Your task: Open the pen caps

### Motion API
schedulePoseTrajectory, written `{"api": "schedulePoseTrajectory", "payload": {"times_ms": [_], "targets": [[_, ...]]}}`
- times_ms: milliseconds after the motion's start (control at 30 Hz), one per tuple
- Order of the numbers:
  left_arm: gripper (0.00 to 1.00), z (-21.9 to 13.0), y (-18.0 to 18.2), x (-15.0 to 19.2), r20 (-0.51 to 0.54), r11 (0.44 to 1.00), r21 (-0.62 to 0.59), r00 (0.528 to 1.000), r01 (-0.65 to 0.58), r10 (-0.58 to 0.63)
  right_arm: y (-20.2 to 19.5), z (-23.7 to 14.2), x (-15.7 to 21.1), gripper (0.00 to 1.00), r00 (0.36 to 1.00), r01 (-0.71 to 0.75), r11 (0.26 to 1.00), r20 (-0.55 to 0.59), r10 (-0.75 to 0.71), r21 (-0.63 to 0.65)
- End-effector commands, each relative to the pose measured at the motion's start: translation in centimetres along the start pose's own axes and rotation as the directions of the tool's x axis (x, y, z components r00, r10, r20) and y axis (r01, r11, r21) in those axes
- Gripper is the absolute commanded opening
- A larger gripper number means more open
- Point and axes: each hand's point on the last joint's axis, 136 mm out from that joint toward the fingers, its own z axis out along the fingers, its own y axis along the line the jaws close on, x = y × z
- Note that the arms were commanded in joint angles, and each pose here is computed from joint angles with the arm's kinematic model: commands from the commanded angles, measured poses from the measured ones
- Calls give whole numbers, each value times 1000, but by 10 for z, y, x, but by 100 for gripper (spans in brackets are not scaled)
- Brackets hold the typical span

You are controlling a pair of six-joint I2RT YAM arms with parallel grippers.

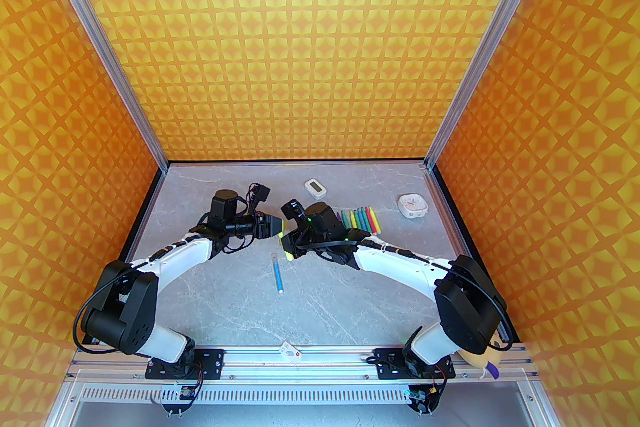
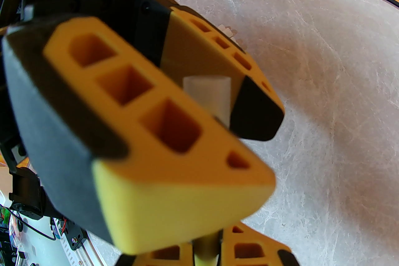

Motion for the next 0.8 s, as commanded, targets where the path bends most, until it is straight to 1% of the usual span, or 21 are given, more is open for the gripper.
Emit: {"api": "schedulePoseTrajectory", "payload": {"times_ms": [0,67,267,333,467,567,633,767], "targets": [[36,3,-7,-10,6,1000,26,1000,-12,12,2,2,-6,0,1000,21,1000,21,-21,-19],[34,3,-7,-9,7,1000,26,1000,-12,12,2,3,-6,0,1000,23,1000,19,-23,-20],[17,4,-8,-11,10,1000,29,1000,-1,1,-4,7,-4,0,1000,20,1000,13,-20,4],[13,4,-7,-12,12,1000,29,1000,2,-2,-5,8,-5,0,1000,20,1000,18,-20,12],[8,3,-9,-14,17,999,31,1000,8,-8,-10,9,-6,16,1000,22,999,22,-23,39],[4,3,-10,-17,20,999,33,1000,11,-12,-10,12,-4,27,999,28,999,16,-28,31],[2,2,-13,-20,26,999,36,1000,11,-11,-10,15,-2,30,1000,26,999,11,-26,22],[0,1,-15,-24,36,999,40,999,19,-21,-10,20,-1,30,1000,20,1000,15,-20,14]]}}
